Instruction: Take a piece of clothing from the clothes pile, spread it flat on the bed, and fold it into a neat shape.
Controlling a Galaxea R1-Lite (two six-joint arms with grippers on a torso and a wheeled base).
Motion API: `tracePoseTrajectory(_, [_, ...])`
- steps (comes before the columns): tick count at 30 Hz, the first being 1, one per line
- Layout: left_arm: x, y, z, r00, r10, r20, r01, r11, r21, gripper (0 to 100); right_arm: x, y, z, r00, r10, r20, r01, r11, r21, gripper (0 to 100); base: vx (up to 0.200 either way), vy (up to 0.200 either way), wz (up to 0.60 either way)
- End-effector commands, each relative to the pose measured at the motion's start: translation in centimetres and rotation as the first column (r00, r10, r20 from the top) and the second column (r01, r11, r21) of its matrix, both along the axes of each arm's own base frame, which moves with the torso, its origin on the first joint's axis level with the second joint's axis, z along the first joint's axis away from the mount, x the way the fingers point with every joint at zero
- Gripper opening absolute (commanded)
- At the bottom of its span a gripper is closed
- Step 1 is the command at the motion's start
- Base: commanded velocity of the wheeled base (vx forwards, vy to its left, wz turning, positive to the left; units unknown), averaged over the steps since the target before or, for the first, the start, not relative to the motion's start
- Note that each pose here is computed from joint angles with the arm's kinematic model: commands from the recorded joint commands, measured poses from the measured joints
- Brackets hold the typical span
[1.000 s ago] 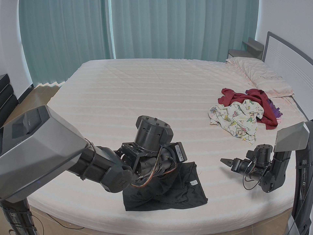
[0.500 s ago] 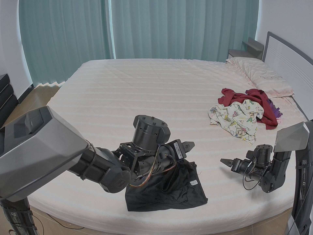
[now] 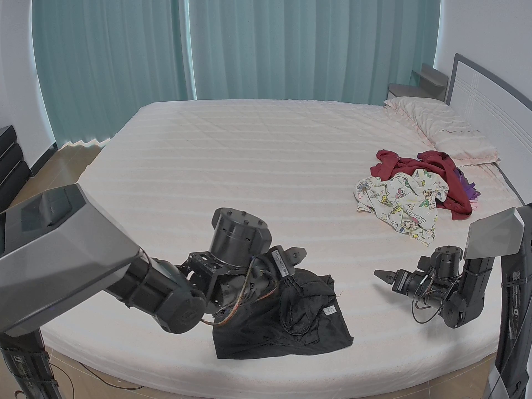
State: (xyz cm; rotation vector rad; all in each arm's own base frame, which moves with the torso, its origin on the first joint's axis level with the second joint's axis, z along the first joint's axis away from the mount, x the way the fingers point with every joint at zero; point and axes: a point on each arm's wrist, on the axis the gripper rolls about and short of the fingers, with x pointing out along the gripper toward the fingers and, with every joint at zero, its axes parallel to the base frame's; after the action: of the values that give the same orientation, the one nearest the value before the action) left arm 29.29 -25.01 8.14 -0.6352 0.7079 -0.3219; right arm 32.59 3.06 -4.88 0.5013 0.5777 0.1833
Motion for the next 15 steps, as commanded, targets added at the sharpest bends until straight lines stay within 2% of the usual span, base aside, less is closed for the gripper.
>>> tracePoseTrajectory(1, [-0.2, 4.4, 0.0, 0.993, 0.098, -0.061, -0.099, 0.995, -0.011, 100, -0.2, 0.4, -0.2, 1.0, 0.012, -0.001, -0.012, 1.0, 0.0, 100, -0.2, 0.0, 0.0])
tracePoseTrajectory(4, [-0.6, 6.8, -1.4, 0.985, 0.131, -0.112, -0.135, 0.991, -0.021, 100, -0.2, 0.6, -0.2, 1.0, 0.02, -0.001, -0.02, 1.0, 0.0, 100, -0.2, 0.0, 0.0])
tracePoseTrajectory(5, [-0.6, 6.9, -1.4, 0.984, 0.133, -0.115, -0.137, 0.99, -0.024, 100, -0.2, 0.6, -0.2, 1.0, 0.019, -0.003, -0.019, 1.0, 0.001, 100, -0.2, 0.0, 0.0])
tracePoseTrajectory(7, [-1.1, 8.4, -2.5, 0.977, 0.156, -0.148, -0.169, 0.983, -0.074, 100, -0.4, 1.0, -0.2, 1.0, 0.029, 0.003, -0.029, 1.0, 0.0, 100, 0.0, 0.0, 0.0])
tracePoseTrajectory(9, [-1.4, 9.2, -3.0, 0.975, 0.165, -0.148, -0.181, 0.978, -0.1, 100, -0.4, 1.0, -0.1, 0.999, 0.032, 0.009, -0.032, 0.999, 0.0, 100, 0.0, 0.0, 0.0])
tracePoseTrajectory(15, [-0.6, 9.9, -4.3, 0.975, 0.194, -0.107, -0.208, 0.969, -0.13, 100, -0.6, 1.9, 0.0, 0.999, 0.037, 0.017, -0.037, 0.999, -0.014, 100, 0.0, 0.0, 0.0])
